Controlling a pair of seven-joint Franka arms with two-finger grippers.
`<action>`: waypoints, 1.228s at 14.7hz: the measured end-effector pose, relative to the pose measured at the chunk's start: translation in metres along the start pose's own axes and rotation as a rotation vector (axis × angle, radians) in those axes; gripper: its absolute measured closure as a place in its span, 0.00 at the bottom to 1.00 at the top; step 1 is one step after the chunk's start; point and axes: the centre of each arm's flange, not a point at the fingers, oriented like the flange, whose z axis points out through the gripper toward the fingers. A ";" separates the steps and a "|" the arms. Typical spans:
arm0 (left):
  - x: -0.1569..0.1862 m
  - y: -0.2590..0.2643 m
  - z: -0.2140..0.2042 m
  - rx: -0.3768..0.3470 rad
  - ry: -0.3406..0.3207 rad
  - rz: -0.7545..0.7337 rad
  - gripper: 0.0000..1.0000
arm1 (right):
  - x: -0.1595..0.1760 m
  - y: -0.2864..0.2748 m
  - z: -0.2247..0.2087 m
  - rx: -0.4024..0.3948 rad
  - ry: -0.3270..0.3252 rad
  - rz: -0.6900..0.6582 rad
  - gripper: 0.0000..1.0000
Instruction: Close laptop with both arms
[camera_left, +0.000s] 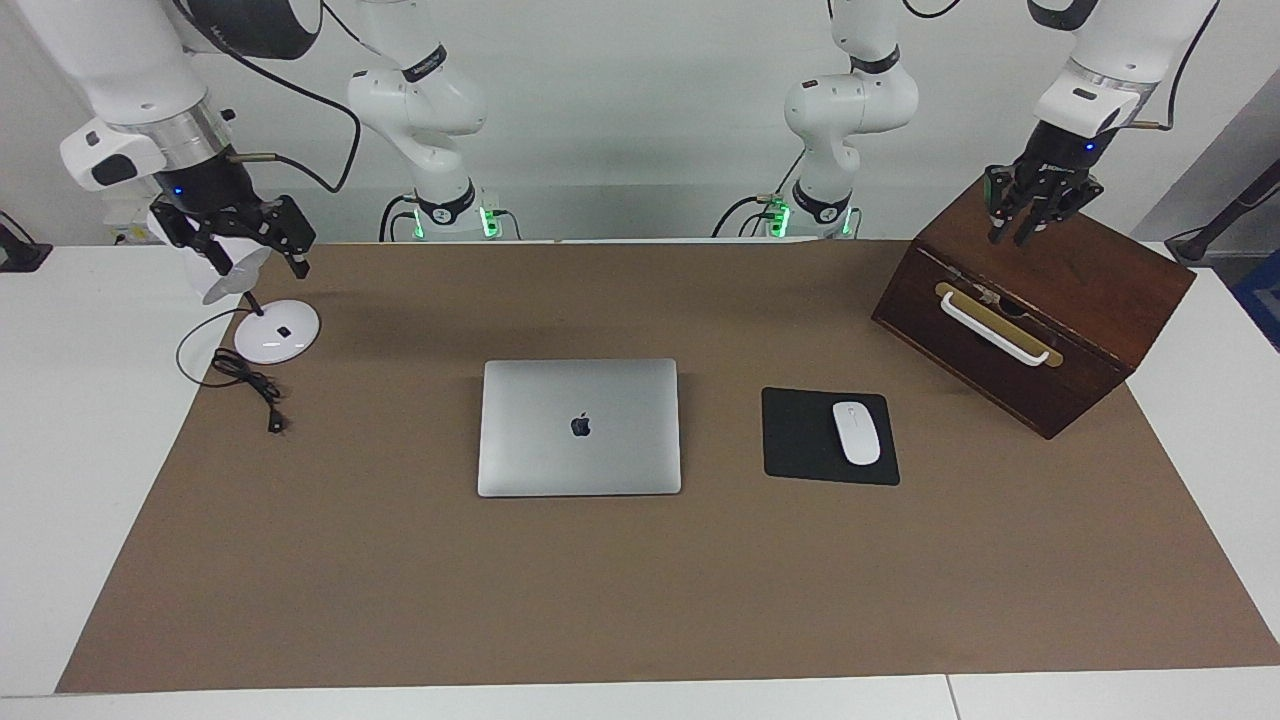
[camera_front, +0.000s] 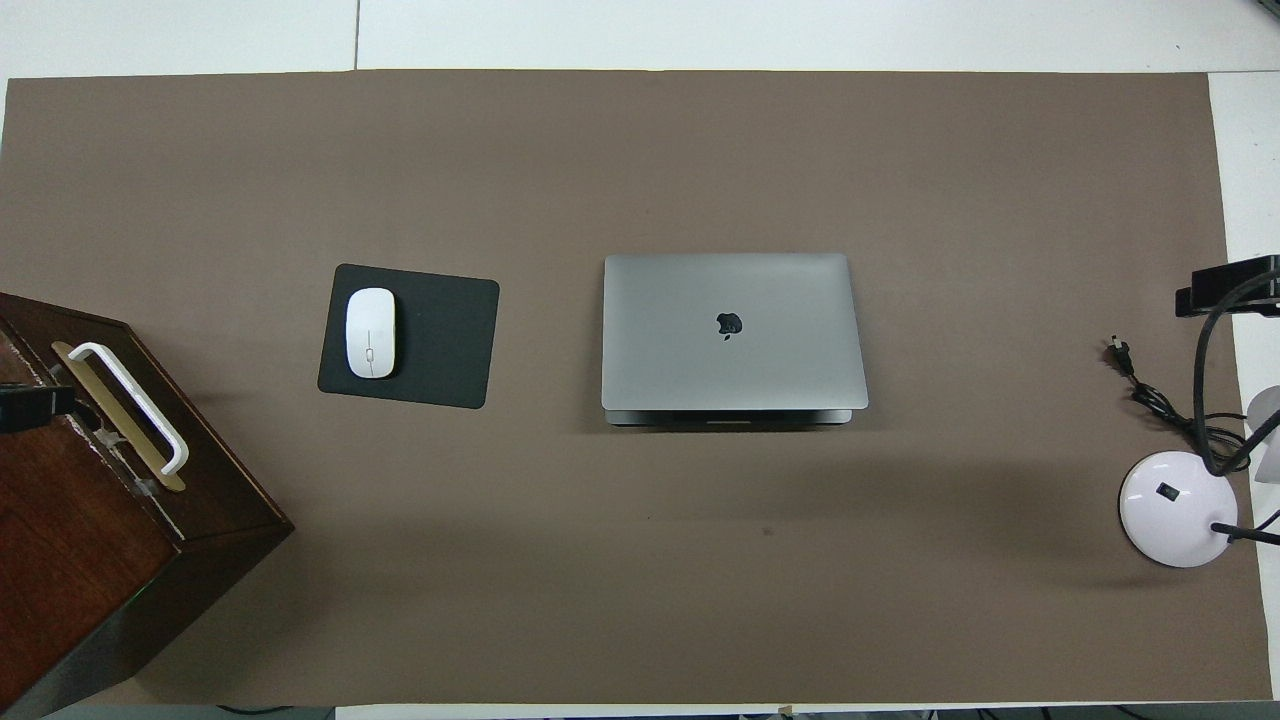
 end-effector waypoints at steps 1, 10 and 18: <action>0.005 -0.001 0.000 0.000 0.000 -0.006 0.37 | 0.000 0.000 0.000 0.000 0.000 0.000 0.00; 0.044 -0.011 0.023 -0.001 -0.026 -0.091 0.00 | 0.000 0.002 0.001 -0.001 -0.002 0.003 0.00; 0.073 -0.017 0.025 0.001 -0.038 -0.137 0.00 | 0.000 0.003 0.002 -0.009 -0.004 -0.007 0.00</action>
